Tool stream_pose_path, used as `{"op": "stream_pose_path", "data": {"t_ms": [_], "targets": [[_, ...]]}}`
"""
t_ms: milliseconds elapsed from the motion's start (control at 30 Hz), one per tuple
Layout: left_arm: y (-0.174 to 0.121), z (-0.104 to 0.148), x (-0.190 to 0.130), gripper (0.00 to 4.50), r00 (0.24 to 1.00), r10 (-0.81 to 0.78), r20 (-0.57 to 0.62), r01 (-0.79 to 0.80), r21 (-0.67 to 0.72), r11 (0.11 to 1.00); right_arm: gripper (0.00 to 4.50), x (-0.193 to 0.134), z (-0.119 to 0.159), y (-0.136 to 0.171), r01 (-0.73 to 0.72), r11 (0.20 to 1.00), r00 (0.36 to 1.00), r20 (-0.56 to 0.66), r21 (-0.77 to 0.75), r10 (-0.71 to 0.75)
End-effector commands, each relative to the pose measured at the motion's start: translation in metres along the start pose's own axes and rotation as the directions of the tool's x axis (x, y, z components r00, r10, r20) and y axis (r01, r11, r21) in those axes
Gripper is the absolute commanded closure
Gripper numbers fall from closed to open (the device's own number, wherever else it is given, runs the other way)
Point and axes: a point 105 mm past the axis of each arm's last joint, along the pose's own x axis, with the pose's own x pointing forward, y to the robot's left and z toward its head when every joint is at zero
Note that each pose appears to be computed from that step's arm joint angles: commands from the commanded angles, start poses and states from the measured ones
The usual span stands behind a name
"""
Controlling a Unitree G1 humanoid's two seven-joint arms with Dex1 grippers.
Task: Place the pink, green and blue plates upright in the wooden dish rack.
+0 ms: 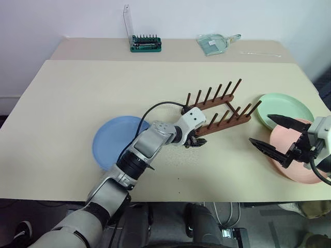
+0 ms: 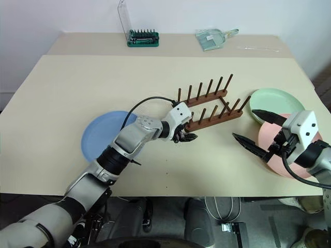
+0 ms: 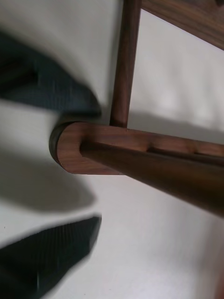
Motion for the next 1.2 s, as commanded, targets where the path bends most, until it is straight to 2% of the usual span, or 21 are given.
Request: {"op": "stream_pose_path", "data": {"t_ms": [33, 67, 233, 400, 533, 767, 933, 1200], "targets": [[-0.003, 0.004, 0.0, 3.36, 1.0, -0.004, 0.006, 0.004, 0.021, 1.0, 0.0, -0.001, 0.013, 0.0, 0.008, 0.998, 0.999, 0.033, -0.055, -0.006], [-0.003, 0.005, 0.0, 3.72, 1.0, -0.005, 0.004, 0.005, 0.028, 1.0, 0.0, 0.0, 0.013, -0.001, 0.009, 0.998, 0.999, 0.034, -0.056, -0.007], [0.003, 0.009, -0.003, 3.71, 1.0, 0.002, 0.023, -0.004, 0.091, 0.996, 0.0, 0.001, 0.016, -0.002, 0.008, 0.998, 0.999, 0.045, -0.058, -0.006], [0.002, 0.019, -0.017, 3.71, 0.982, -0.167, 0.086, 0.155, 0.13, 0.979, 0.0, 0.003, 0.017, -0.003, 0.008, 0.999, 0.998, 0.057, -0.052, -0.005], [0.012, 0.013, -0.032, 3.71, 0.97, -0.233, 0.069, 0.199, 0.324, 0.925, 0.0, 0.006, 0.018, -0.003, 0.002, 0.999, 0.998, 0.063, -0.053, 0.002], [0.036, -0.001, -0.038, 3.71, 0.974, -0.228, 0.004, 0.198, 0.481, 0.854, 0.0, 0.006, 0.02, -0.004, -0.004, 0.998, 0.998, 0.063, -0.055, 0.007], [0.034, -0.001, -0.033, 3.71, 0.965, -0.263, 0.017, 0.224, 0.473, 0.852, 0.0, 0.007, 0.021, -0.003, -0.006, 0.998, 0.998, 0.062, -0.059, 0.01], [0.043, 0.001, -0.027, 3.71, 0.972, -0.233, 0.019, 0.201, 0.441, 0.875, 0.0, 0.008, 0.021, -0.003, -0.006, 0.998, 0.998, 0.058, -0.062, 0.01]]}}
